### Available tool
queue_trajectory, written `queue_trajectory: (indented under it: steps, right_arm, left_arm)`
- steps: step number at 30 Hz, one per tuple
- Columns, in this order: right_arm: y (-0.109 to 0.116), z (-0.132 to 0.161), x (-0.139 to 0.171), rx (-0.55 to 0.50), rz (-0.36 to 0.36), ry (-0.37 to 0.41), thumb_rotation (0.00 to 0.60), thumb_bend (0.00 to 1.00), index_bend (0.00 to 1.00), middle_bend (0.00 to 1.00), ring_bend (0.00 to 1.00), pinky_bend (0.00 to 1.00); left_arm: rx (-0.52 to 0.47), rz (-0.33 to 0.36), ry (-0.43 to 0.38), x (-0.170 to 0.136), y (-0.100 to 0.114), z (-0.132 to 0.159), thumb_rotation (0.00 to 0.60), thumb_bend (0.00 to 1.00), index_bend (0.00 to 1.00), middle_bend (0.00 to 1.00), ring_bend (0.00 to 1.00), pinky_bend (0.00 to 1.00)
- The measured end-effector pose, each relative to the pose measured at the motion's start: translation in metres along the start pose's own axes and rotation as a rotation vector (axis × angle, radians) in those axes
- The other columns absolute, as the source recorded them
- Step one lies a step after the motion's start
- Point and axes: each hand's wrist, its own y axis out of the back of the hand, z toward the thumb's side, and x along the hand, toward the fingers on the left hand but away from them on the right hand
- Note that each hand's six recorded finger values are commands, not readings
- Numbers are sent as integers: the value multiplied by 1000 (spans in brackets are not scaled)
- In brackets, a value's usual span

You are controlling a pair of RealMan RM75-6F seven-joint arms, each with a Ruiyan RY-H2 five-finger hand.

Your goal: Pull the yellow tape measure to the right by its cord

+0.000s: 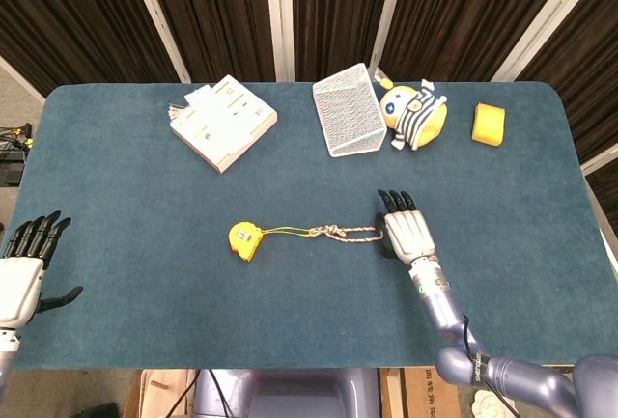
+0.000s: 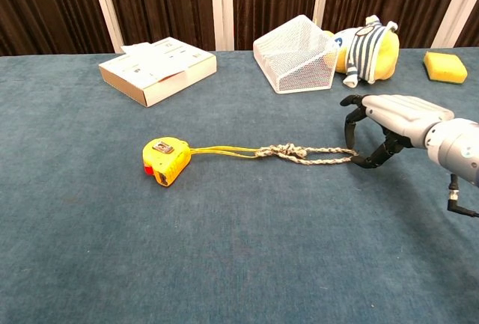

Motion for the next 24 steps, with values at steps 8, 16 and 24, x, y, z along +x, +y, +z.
queue_trajectory:
  steps: [8, 16, 24]
  right_arm:
    - [-6, 1, 2, 1, 11, 1, 600, 369, 543, 96, 0, 0]
    - [-7, 4, -1, -6, 6, 3, 600, 390, 543, 97, 0, 0]
    - [-9, 4, -4, -7, 10, -5, 600, 406, 543, 96, 0, 0]
  left_arm:
    - [1, 0, 1, 0, 0, 0, 600, 0, 0, 0, 0, 0]
    - [0, -3, 3, 0, 0, -1, 600, 0, 0, 0, 0, 0]
    - [-1, -7, 6, 0, -1, -1, 600, 0, 0, 0, 0, 0]
